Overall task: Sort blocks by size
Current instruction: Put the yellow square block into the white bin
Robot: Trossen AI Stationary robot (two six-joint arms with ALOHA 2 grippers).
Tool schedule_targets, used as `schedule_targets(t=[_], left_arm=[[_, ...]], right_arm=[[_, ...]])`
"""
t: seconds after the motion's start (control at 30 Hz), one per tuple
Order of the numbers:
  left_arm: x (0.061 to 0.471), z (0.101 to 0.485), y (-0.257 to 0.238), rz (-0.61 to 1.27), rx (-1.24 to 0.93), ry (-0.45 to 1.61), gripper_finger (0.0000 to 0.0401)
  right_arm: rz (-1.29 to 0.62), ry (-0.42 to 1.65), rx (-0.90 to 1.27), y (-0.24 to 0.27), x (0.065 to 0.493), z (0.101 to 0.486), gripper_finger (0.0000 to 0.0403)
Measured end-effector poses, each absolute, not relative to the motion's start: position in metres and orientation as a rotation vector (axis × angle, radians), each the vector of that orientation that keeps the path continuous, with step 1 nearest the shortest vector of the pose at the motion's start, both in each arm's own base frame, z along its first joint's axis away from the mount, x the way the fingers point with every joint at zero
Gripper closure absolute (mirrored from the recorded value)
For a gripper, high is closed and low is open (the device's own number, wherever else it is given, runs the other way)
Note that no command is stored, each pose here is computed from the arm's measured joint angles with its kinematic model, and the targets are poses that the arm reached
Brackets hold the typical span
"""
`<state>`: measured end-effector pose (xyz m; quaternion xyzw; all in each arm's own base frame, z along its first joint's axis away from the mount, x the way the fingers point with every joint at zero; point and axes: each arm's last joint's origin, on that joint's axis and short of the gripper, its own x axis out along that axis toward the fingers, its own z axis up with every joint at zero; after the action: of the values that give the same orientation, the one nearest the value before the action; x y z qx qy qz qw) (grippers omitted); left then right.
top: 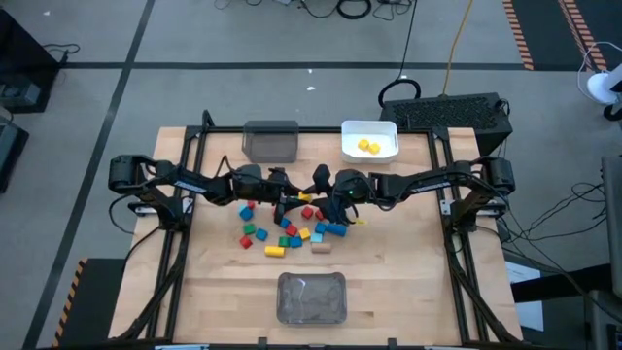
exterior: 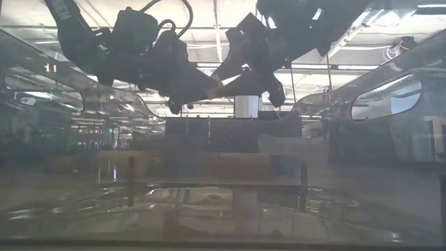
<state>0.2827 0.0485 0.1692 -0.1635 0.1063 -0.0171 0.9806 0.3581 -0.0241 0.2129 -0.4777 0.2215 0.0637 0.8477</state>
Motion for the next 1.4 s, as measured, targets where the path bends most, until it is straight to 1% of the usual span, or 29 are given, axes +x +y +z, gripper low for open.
schedule_targets(t=[0.13,0.23,0.4,0.47,0.57,0.67,0.83,0.93,1.07,1.23,1.33,1.4], left_arm=[[0.283,0.169,0.049,-0.033,-0.338,0.215,0.0244],[0.283,0.169,0.048,-0.033,-0.338,0.213,0.0244],[0.283,0.170,0.046,-0.040,-0.351,0.198,0.0243],[0.283,0.171,0.047,-0.031,-0.348,0.191,0.0239],[0.283,0.170,0.048,-0.015,-0.318,0.199,0.0225],[0.282,0.167,0.050,-0.002,-0.323,0.231,0.0212],[0.280,0.164,0.055,0.007,-0.333,0.261,0.0205],[0.278,0.160,0.057,0.010,-0.346,0.309,0.0204],[0.275,0.153,0.059,0.036,-0.345,0.382,0.0205],[0.272,0.147,0.061,0.072,-0.349,0.442,0.0205],[0.271,0.145,0.060,0.073,-0.355,0.469,0.0205],[0.271,0.144,0.060,0.082,-0.356,0.475,0.0205]], right_arm=[[0.136,0.467,-1.014,-0.024,0.358,0.213,0.0265],[0.137,0.468,-1.019,-0.024,0.358,0.213,0.0277],[0.128,0.477,-1.016,-0.024,0.357,0.213,0.0280],[0.094,0.496,-1.013,-0.025,0.357,0.213,0.0280],[0.048,0.554,-1.025,-0.027,0.356,0.211,0.0280],[0.042,0.612,-1.013,-0.029,0.353,0.207,0.0280],[0.007,0.708,-0.950,-0.040,0.347,0.203,0.0280],[-0.064,0.761,-0.920,-0.051,0.341,0.206,0.0280],[-0.175,0.820,-0.873,-0.073,0.327,0.219,0.0280],[-0.303,0.931,-0.713,-0.118,0.303,0.220,0.0280],[-0.331,0.962,-0.576,-0.145,0.289,0.215,0.0280],[-0.356,0.944,-0.474,-0.162,0.280,0.214,0.0280]])
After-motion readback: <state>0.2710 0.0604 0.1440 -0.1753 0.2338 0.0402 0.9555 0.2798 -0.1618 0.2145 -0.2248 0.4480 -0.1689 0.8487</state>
